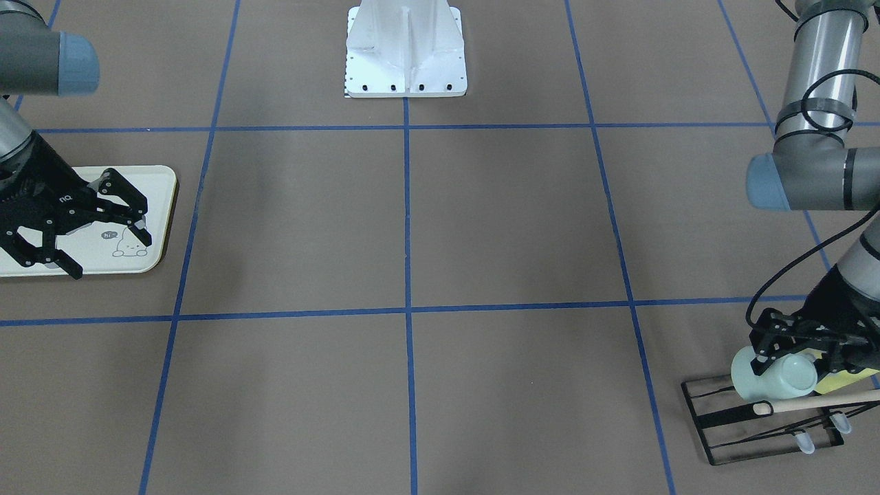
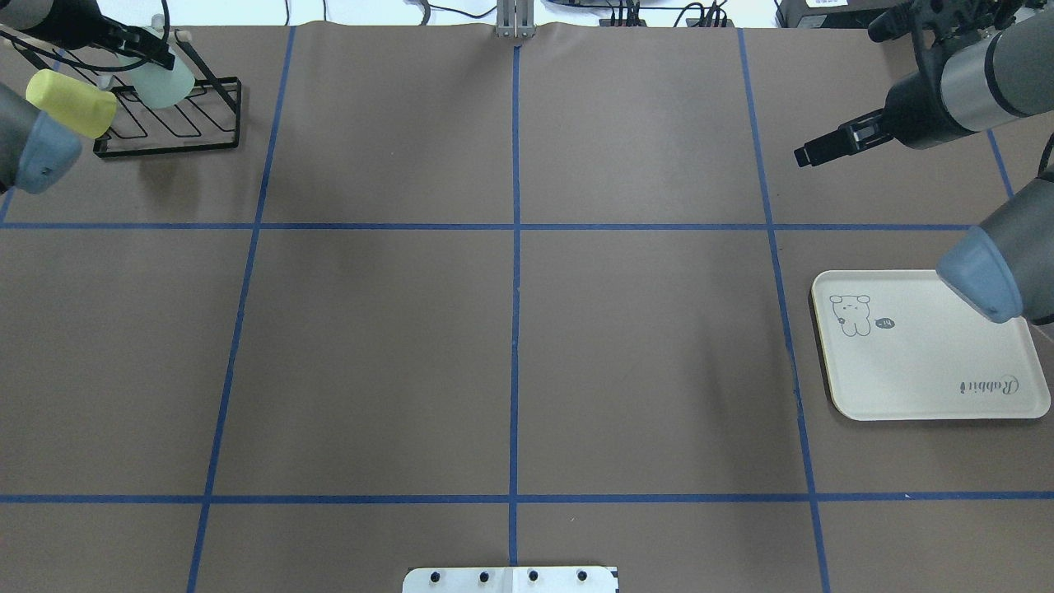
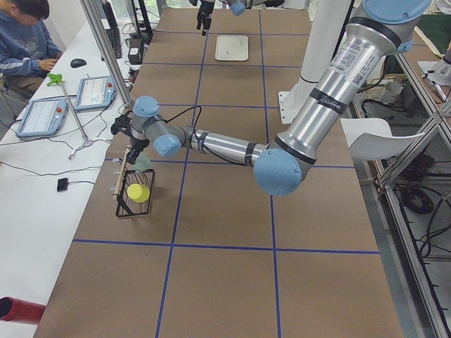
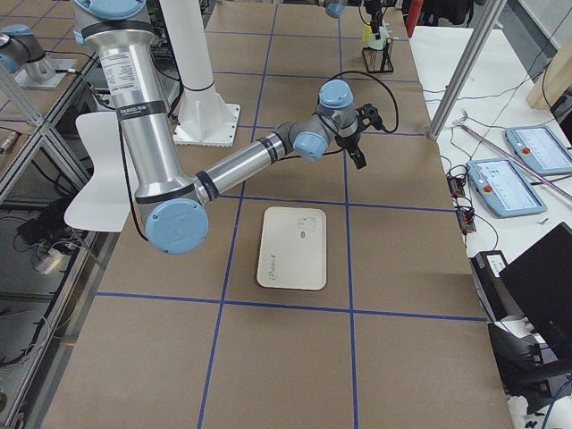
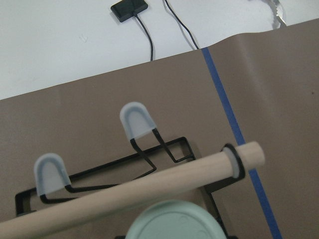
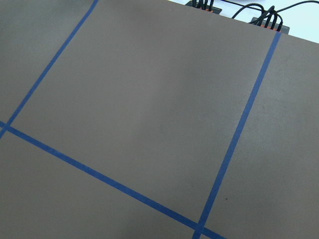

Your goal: Left arm grabs green cup and hands to right arm on tray

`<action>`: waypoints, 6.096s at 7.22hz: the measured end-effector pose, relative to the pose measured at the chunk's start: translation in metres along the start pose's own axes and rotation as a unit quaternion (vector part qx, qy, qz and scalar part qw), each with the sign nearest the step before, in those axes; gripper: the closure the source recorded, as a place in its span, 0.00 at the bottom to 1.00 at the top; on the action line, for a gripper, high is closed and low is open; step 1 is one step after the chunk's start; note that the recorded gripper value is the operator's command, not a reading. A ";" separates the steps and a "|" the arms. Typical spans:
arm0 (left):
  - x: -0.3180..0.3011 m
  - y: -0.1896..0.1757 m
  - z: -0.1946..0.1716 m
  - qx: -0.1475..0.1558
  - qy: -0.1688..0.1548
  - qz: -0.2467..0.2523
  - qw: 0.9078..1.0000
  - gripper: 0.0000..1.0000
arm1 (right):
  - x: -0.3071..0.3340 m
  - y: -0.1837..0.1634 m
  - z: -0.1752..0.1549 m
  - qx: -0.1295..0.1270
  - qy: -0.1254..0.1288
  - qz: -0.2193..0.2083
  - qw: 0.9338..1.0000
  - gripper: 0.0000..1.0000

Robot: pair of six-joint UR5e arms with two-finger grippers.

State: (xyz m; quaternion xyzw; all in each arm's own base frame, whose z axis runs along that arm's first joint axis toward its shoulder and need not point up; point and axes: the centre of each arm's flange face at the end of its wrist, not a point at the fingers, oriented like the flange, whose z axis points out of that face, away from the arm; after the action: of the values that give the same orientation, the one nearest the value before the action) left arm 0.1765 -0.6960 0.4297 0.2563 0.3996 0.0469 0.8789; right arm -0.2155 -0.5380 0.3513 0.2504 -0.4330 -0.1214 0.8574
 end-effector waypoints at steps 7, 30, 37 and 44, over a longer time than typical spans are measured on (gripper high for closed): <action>0.055 -0.009 -0.165 0.049 0.145 -0.116 0.981 1.00 | -0.093 -0.013 0.004 0.134 -0.109 0.095 0.980 0.00; 0.376 0.036 -0.298 -0.014 0.485 -0.242 0.840 1.00 | -0.310 0.032 -0.107 0.324 -0.610 0.308 0.654 0.34; 0.388 0.044 -0.296 -0.027 0.492 -0.237 0.837 1.00 | -0.317 0.027 -0.109 0.322 -0.593 0.310 0.670 0.47; 0.391 0.043 -0.297 -0.027 0.492 -0.236 0.837 1.00 | -0.323 0.024 -0.120 0.316 -0.575 0.313 0.687 0.72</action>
State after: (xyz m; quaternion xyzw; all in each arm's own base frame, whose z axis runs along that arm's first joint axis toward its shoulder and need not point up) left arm 0.2301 -0.4237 0.0227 0.0735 0.8265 -0.0317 0.5573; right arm -0.3117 -0.3418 0.0837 0.2377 -0.9069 0.1783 0.2987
